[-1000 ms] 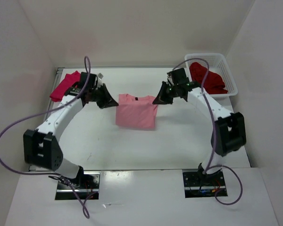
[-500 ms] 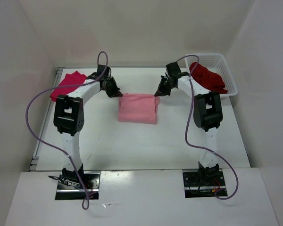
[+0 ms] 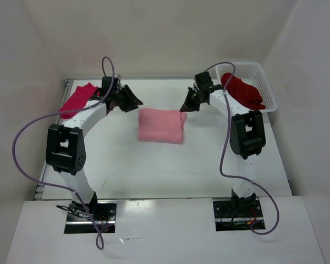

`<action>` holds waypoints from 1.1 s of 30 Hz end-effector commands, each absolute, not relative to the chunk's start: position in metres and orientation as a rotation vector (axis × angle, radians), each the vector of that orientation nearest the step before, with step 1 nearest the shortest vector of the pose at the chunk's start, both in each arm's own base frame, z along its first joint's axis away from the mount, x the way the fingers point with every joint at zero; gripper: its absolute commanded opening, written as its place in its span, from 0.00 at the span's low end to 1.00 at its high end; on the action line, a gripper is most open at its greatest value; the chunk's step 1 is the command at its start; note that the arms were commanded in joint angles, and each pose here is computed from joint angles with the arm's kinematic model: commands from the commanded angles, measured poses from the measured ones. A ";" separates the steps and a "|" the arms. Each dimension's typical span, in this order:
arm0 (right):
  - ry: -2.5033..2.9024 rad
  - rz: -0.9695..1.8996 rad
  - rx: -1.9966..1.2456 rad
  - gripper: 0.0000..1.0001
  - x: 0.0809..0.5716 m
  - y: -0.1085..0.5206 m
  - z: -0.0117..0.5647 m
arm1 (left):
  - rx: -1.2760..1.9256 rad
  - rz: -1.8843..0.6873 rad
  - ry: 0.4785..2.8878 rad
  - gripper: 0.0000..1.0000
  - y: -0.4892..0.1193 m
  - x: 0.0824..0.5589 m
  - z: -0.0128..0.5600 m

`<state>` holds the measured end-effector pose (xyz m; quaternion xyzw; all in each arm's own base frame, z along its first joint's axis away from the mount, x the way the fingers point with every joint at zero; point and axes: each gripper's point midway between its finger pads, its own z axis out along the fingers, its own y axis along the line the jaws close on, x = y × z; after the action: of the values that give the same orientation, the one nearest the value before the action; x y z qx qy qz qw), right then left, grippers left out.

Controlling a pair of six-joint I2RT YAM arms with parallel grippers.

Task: Fold and stack the t-shirts
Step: Fold the long partially folded tshirt into a neat square

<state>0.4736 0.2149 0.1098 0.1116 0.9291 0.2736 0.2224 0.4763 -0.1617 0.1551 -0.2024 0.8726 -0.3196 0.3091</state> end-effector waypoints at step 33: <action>2.721 1.026 0.018 0.06 0.323 0.259 0.090 | -0.508 -0.928 2.470 0.76 -0.163 0.363 0.108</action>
<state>0.3110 0.2560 0.0394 0.0380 0.9415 0.3294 0.0595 0.3482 -0.1806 0.0828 -0.1768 0.9040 -0.3416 0.1866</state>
